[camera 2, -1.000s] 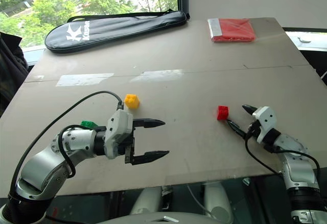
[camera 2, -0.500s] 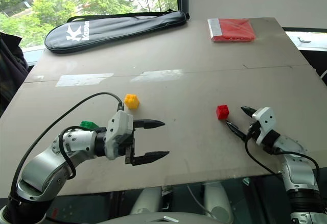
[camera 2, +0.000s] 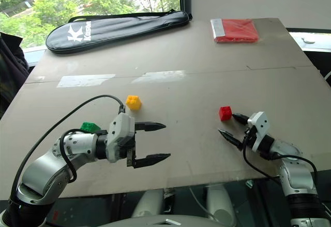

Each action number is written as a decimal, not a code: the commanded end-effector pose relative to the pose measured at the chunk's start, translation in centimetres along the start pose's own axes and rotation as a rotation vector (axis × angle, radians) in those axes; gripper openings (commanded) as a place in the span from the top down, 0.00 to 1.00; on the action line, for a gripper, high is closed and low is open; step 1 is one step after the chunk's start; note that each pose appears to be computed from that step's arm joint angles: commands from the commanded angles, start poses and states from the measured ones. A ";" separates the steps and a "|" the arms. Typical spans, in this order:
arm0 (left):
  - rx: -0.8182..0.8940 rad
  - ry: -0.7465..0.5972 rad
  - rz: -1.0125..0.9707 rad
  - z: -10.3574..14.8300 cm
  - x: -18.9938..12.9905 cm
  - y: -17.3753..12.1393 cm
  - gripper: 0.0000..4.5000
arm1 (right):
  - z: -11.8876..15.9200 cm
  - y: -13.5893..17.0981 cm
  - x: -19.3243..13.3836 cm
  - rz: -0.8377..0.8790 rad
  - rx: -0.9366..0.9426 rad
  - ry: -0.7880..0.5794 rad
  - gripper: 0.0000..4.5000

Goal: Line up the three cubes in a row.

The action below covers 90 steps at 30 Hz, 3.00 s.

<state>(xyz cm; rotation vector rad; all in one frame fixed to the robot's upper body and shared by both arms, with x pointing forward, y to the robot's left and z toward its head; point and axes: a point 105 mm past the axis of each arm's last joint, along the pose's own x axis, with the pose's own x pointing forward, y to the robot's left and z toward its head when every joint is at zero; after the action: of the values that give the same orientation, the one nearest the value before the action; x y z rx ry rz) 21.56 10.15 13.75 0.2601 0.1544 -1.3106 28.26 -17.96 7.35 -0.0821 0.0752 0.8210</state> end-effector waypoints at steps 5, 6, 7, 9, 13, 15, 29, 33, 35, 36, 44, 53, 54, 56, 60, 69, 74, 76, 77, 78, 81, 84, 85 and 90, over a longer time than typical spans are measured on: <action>0.029 -0.014 0.008 0.3 -0.2 0.2 0.00 | 0.9 0.6 0.0 0.040 -0.011 -0.033 0.02; 0.028 -0.013 0.009 0.2 -0.2 0.2 0.00 | 0.8 0.7 0.0 0.045 -0.008 -0.032 0.02; 0.029 -0.013 0.009 0.2 -0.2 0.2 0.00 | 0.8 0.8 0.0 0.048 -0.006 -0.031 0.02; 0.031 -0.012 0.011 0.1 -0.2 0.3 0.00 | 0.7 0.7 -0.1 0.041 -0.014 -0.026 0.02; 0.034 -0.016 0.023 0.1 -0.2 0.4 0.00 | 0.7 0.2 -0.4 0.019 -0.027 -0.025 0.02; 0.031 -0.029 0.067 0.1 -0.3 0.7 0.00 | 0.9 -0.1 -0.9 0.004 -0.040 -0.024 0.02; -0.113 -0.212 0.883 -3.6 -7.7 2.4 0.00 | 4.6 1.8 -4.5 0.204 -0.052 -0.175 0.02; -0.132 -0.158 1.013 -6.1 -11.1 1.6 0.00 | 5.1 2.3 -5.0 0.254 -0.047 -0.203 0.02; -0.126 -0.137 1.090 -6.9 -13.2 1.7 0.00 | 5.4 2.7 -5.3 0.288 -0.044 -0.227 0.02; -0.120 -0.120 1.122 -7.3 -14.1 1.7 0.00 | 5.6 2.9 -5.4 0.310 -0.043 -0.241 0.02; -0.159 -0.057 1.194 -10.4 -15.9 2.1 0.00 | 6.9 4.8 -5.7 0.482 -0.088 -0.288 0.02; -0.185 -0.086 1.207 -11.0 -14.3 3.0 0.00 | 7.7 6.1 -5.4 0.536 -0.116 -0.293 0.02; -0.185 -0.089 1.206 -10.9 -14.2 3.3 0.00 | 7.8 6.2 -5.3 0.536 -0.114 -0.294 0.02; -0.186 -0.092 1.212 -10.9 -14.1 3.6 0.00 | 7.9 6.4 -5.2 0.535 -0.110 -0.295 0.02; -0.164 -0.062 1.234 -10.7 -14.8 4.8 0.00 | 8.0 6.5 -5.0 0.529 -0.108 -0.295 0.02; -0.144 0.012 1.193 -11.3 -15.5 6.4 0.42 | 8.0 6.5 -4.8 0.512 -0.103 -0.298 0.00; -0.139 -0.001 1.150 -11.0 -15.1 6.8 0.72 | 7.8 6.4 -4.8 0.491 -0.110 -0.300 0.00; -0.147 -0.036 1.096 -10.4 -14.8 6.9 0.72 | 7.7 6.2 -4.8 0.483 -0.111 -0.301 0.00; -0.158 -0.063 1.055 -10.0 -14.5 6.9 0.72 | 7.7 6.2 -4.8 0.480 -0.111 -0.301 0.00; -0.153 -0.080 0.988 -9.3 -14.0 6.9 0.72 | 7.7 6.1 -4.8 0.479 -0.110 -0.302 0.00; -0.131 -0.138 0.728 -6.6 -12.0 6.7 0.72 | 7.5 6.0 -4.8 0.474 -0.105 -0.303 0.00; -0.119 -0.162 0.479 -4.3 -9.9 6.5 0.72 | 7.3 5.8 -4.8 0.470 -0.103 -0.303 0.00; -0.108 -0.143 0.363 -3.7 -8.5 6.5 0.72 | 7.3 5.7 -4.8 0.466 -0.101 -0.302 0.00; 0.064 0.001 -0.073 -2.3 -1.5 6.9 0.72 | 6.7 5.2 -4.7 0.417 -0.101 -0.292 0.00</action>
<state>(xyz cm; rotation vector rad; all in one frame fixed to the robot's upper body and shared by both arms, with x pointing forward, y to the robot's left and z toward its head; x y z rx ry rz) 28.12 14.89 13.81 0.2573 0.0789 -1.2900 21.57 -16.96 13.89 -0.0176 -0.2060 1.2634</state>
